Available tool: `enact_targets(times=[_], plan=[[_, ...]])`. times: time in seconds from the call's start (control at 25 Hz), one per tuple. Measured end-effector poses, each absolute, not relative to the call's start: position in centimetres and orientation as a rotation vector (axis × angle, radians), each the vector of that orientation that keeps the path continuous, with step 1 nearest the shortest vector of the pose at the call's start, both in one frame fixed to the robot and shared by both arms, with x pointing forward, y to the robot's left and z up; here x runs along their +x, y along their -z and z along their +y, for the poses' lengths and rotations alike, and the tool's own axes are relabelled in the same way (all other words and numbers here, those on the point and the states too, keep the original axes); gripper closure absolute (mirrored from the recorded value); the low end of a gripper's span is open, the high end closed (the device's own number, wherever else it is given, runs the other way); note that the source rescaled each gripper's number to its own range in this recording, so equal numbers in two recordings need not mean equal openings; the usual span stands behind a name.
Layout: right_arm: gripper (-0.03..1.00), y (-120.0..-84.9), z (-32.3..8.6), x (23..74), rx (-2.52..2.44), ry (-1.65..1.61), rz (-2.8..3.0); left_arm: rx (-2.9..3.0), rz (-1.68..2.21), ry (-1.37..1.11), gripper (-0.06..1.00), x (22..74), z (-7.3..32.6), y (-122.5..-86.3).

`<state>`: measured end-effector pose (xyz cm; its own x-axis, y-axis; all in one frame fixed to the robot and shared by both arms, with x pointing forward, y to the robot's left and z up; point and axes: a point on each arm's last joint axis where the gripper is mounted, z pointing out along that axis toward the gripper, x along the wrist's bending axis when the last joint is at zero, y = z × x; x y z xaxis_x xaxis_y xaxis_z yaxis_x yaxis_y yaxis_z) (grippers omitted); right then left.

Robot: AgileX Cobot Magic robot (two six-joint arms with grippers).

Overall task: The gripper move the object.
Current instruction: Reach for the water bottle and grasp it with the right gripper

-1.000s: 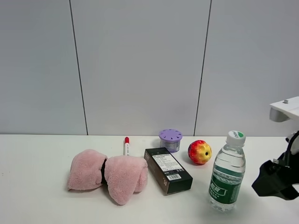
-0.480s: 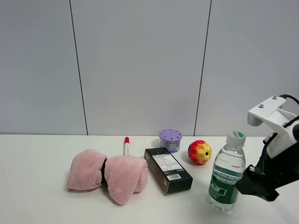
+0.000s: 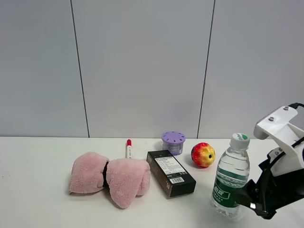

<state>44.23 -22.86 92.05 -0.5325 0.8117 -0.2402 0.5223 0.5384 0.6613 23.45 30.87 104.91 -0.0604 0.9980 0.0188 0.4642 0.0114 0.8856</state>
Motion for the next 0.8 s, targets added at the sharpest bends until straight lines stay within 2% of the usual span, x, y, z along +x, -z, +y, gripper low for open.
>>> enact_targets(times=[0.48,0.8], plan=[[0.02,-91.7,-23.0,43.8,1.136,-0.719,2.232,1.529,1.606,-0.991,-0.06,23.4,30.9,-104.9],[0.02,-91.1,-23.8,42.2,1.070,-0.835,2.060,1.529,1.606,-0.991,-0.06,23.4,30.9,-104.9]])
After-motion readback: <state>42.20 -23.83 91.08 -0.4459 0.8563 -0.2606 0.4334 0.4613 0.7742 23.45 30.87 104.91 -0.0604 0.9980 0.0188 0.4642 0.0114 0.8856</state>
